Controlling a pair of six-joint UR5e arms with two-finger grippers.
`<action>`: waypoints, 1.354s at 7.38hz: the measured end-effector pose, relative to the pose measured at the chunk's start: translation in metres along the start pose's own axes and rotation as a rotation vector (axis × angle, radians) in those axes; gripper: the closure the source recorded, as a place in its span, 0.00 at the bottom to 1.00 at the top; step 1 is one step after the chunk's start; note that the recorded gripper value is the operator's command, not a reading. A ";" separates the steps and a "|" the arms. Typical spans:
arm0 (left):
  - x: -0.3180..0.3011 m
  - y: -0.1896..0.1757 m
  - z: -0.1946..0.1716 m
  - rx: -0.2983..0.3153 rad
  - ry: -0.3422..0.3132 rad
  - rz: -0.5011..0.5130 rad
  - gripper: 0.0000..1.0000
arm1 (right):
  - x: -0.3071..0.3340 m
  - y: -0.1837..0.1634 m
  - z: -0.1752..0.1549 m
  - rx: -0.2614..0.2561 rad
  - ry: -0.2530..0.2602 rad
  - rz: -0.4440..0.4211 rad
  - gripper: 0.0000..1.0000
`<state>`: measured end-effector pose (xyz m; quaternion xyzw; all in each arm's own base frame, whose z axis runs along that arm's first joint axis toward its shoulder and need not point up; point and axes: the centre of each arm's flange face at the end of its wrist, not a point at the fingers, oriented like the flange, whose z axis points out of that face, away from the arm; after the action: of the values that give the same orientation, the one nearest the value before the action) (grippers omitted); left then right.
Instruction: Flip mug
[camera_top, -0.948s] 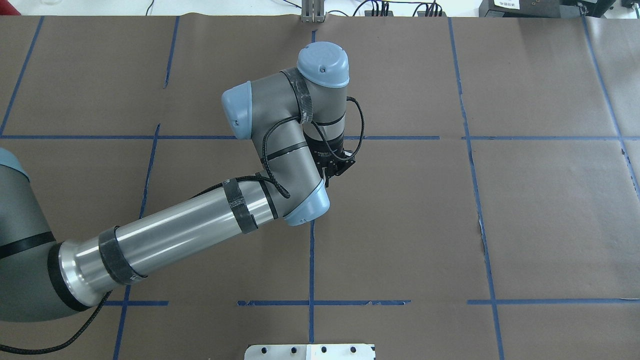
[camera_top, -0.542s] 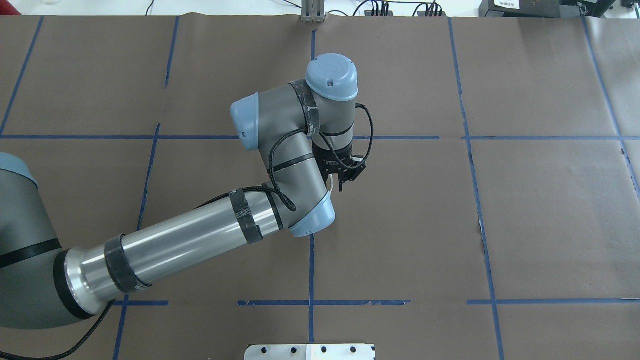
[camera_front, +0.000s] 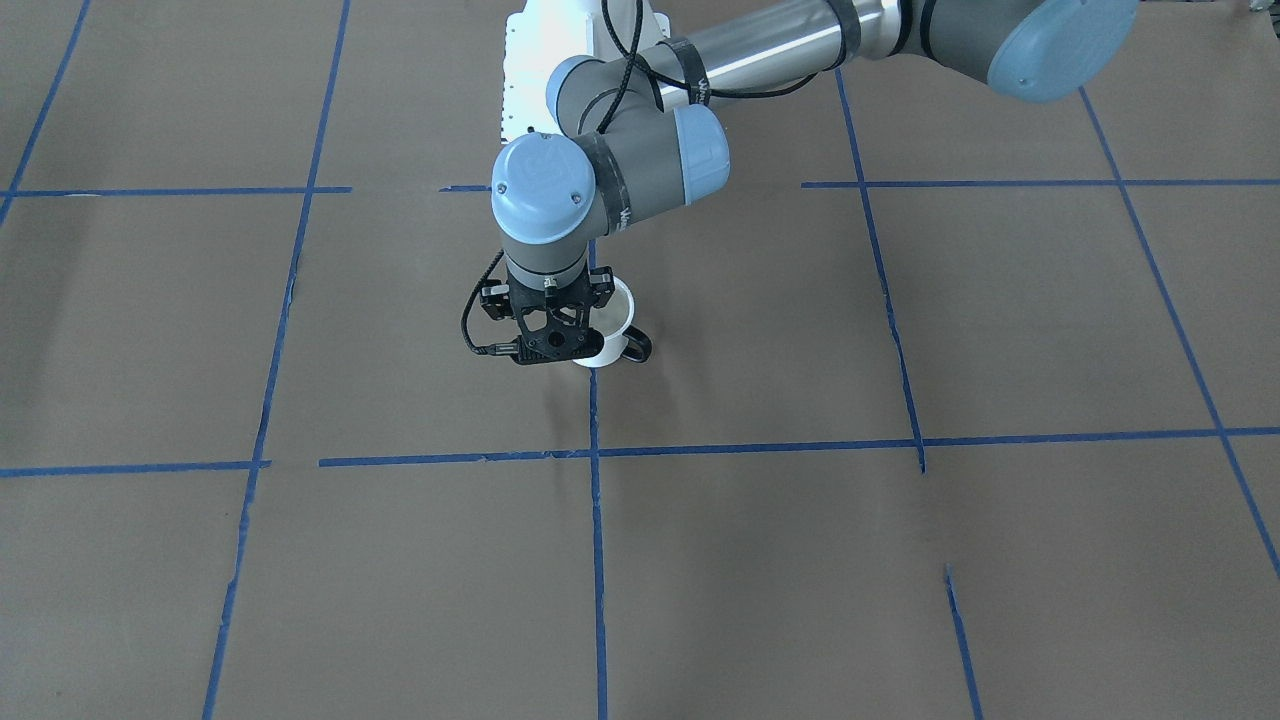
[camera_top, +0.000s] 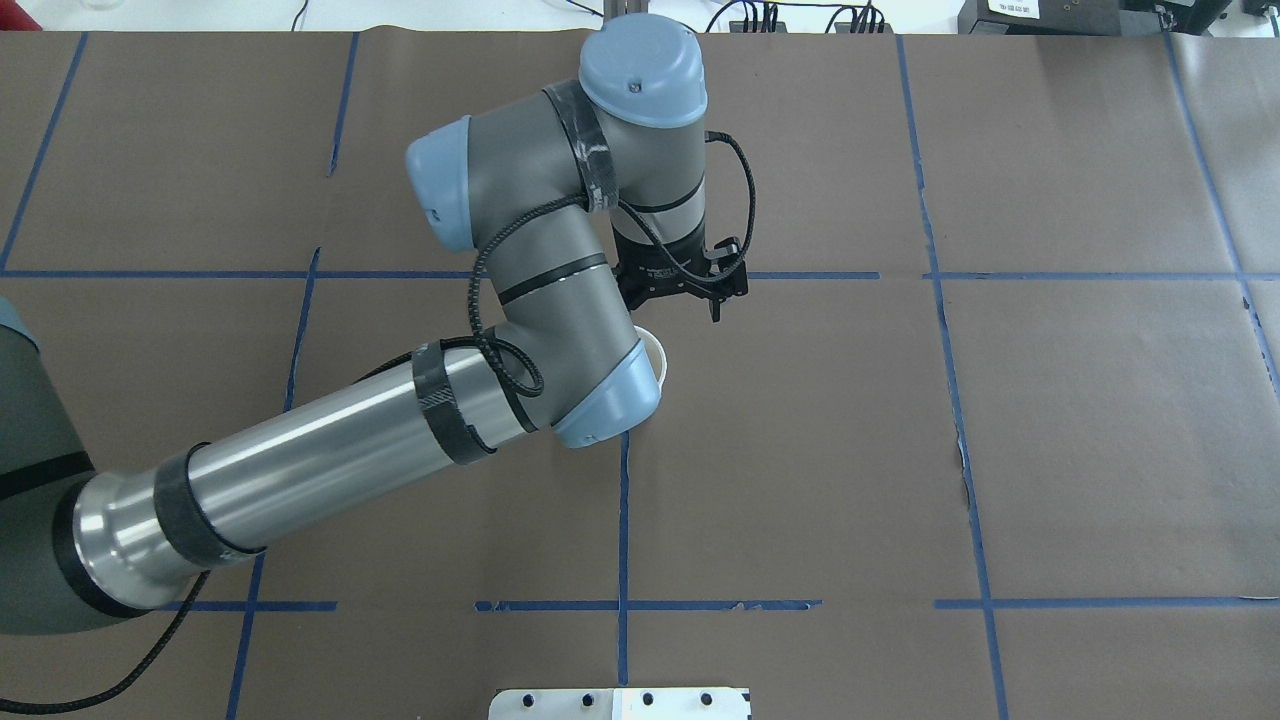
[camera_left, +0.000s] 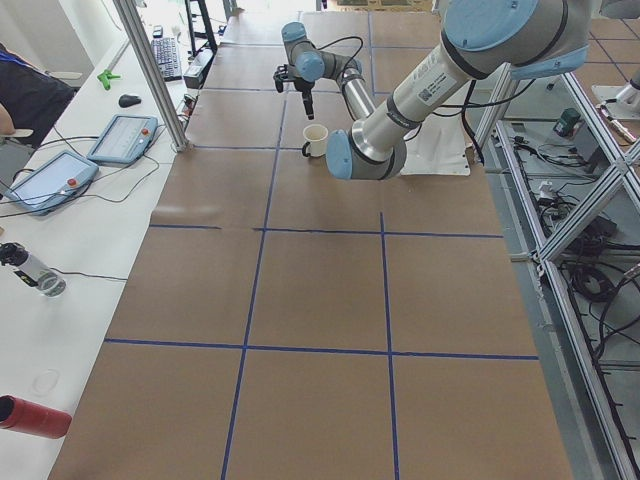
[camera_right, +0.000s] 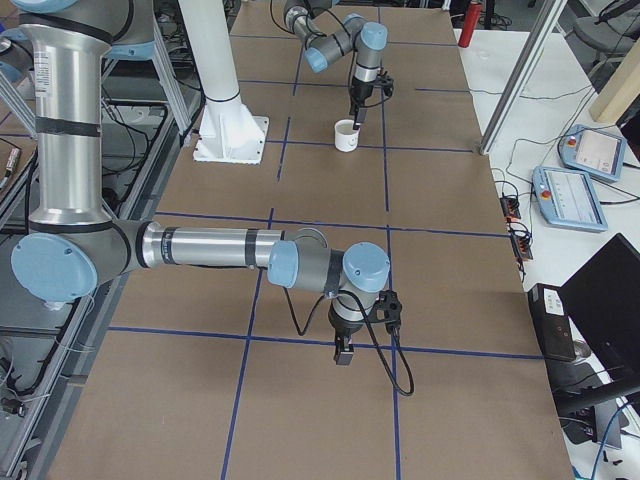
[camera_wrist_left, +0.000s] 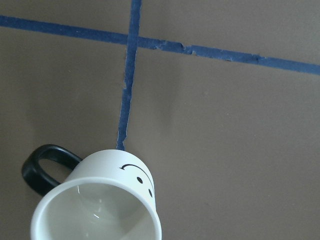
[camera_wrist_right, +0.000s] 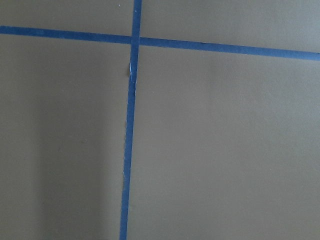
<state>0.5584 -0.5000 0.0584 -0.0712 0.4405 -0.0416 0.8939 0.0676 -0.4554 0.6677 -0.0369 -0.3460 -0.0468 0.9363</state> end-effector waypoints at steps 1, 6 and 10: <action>-0.033 0.002 -0.027 0.031 0.021 0.024 0.00 | 0.000 0.000 0.000 0.000 0.000 0.000 0.00; -0.383 -0.090 -0.110 0.191 -0.170 0.386 0.00 | 0.000 0.000 0.000 0.000 0.000 0.000 0.00; -0.687 -0.098 -0.139 0.083 -0.258 0.409 0.00 | 0.000 0.000 0.000 0.000 0.000 0.000 0.00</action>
<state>0.0290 -0.5146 0.5283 0.0513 0.3259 0.1315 0.9348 0.0676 -0.4553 0.6679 -0.0371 -0.3460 -0.0468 0.9363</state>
